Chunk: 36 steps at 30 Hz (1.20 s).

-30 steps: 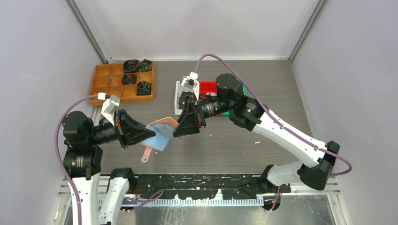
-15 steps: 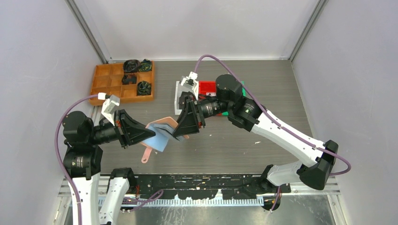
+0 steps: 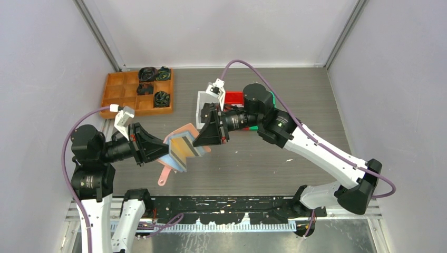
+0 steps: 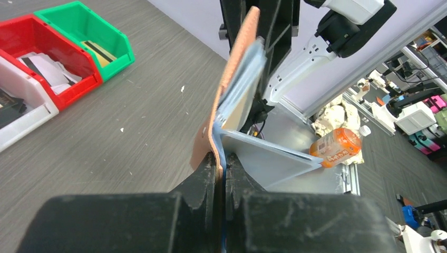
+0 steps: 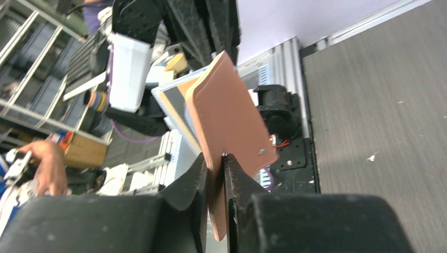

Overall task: Take the credit cards out of the card holder
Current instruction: Remove the credit card from the card holder.

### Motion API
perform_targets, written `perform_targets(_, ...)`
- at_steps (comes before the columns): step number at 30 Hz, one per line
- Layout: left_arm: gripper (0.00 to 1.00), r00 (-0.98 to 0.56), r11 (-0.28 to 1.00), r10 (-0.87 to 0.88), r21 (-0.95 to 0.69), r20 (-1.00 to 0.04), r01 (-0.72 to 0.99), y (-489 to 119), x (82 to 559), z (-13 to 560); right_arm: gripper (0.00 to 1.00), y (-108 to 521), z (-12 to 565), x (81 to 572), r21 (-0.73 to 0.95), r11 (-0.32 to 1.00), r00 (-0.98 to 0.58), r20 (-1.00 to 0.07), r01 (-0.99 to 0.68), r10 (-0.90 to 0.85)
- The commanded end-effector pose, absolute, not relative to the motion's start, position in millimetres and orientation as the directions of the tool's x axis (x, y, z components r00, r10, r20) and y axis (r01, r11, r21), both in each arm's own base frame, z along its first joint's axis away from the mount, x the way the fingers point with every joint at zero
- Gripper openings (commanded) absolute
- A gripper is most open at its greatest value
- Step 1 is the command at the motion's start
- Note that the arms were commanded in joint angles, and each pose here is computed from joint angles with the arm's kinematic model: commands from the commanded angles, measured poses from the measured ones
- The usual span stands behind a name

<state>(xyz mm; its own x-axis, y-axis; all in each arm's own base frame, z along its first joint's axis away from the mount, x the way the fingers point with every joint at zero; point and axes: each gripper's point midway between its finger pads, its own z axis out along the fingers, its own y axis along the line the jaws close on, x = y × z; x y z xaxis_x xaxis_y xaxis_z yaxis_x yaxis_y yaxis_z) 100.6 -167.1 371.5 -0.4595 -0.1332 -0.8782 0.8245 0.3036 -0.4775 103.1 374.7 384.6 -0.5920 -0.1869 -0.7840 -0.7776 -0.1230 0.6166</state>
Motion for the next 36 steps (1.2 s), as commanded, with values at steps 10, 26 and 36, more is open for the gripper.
perform_targets(10, 0.00, -0.386, 0.273, -0.119, -0.404, -0.915, 0.873, -169.2, 88.4, 390.8, 0.37, 374.6, 396.7, 141.6, 0.520, 0.102, -0.524, -0.852, -0.848, -0.010)
perform_targets(26, 0.49, -0.383, 0.263, -0.119, -0.401, -0.916, 0.878, -169.5, 91.1, 390.1, 0.02, 376.9, 389.5, 120.1, 0.490, 0.044, -0.492, -0.867, -0.870, -0.075)
perform_targets(36, 0.74, -0.399, 0.258, -0.115, -0.415, -0.910, 0.872, -169.8, 86.8, 383.8, 0.01, 352.9, 412.5, 124.7, 0.395, 0.135, -0.407, -0.910, -0.909, -0.076)
